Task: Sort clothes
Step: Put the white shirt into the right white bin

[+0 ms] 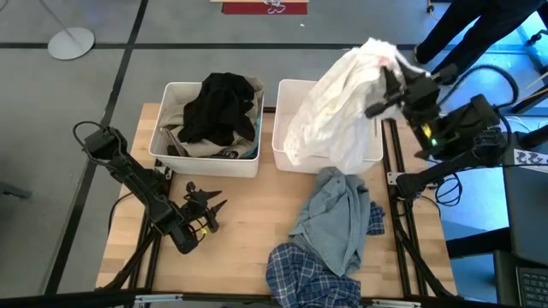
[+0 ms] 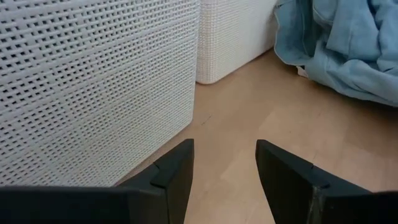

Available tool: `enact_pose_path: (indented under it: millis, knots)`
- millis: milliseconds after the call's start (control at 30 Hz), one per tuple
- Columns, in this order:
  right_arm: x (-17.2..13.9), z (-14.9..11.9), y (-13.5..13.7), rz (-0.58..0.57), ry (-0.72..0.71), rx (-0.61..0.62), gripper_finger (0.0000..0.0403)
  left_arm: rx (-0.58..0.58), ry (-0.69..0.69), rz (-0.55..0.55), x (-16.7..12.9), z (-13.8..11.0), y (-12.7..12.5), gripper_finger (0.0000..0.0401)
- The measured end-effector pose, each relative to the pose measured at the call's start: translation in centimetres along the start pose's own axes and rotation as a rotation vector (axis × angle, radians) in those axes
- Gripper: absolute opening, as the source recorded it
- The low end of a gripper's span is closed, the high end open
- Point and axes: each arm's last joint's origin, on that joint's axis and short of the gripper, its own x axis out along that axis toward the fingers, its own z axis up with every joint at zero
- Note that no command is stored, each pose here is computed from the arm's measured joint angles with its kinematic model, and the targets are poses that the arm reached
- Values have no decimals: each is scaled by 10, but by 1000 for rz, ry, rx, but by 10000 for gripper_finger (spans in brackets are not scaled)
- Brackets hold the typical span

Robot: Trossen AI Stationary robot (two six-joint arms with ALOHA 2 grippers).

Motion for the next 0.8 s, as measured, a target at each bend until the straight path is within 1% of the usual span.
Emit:
enact_pose_path:
  millis: [67, 167, 267, 367, 433, 533, 633, 733, 800]
  knots:
    - [7, -2, -2, -32, -12, -19, 50, -12, -1, -4, 0, 0, -1, 164]
    - [21, -6, 0, -63, -65, -58, 50, -16, -2, -5, 0, 0, -1, 164]
    - [36, -12, 7, -77, -106, -114, 51, -19, -2, -5, 0, 0, -1, 164]
    - [48, -18, 15, -81, -108, -144, 51, -21, -2, -5, 0, 0, -1, 164]
    - [56, -25, 22, -60, -87, -166, 51, -24, -2, -5, 0, 0, -1, 164]
    - [69, -43, 41, -1, 6, -226, 51, -35, -2, -9, 0, 1, -2, 164]
    - [78, -69, 58, 53, 164, -279, 51, -59, -3, -24, 0, 1, -5, 164]
    - [82, -97, 63, 120, 323, -290, 51, -59, -3, -37, -1, 2, -8, 164]
    - [84, -117, 65, 195, 436, -272, 52, -53, -4, -41, -1, 3, -9, 164]
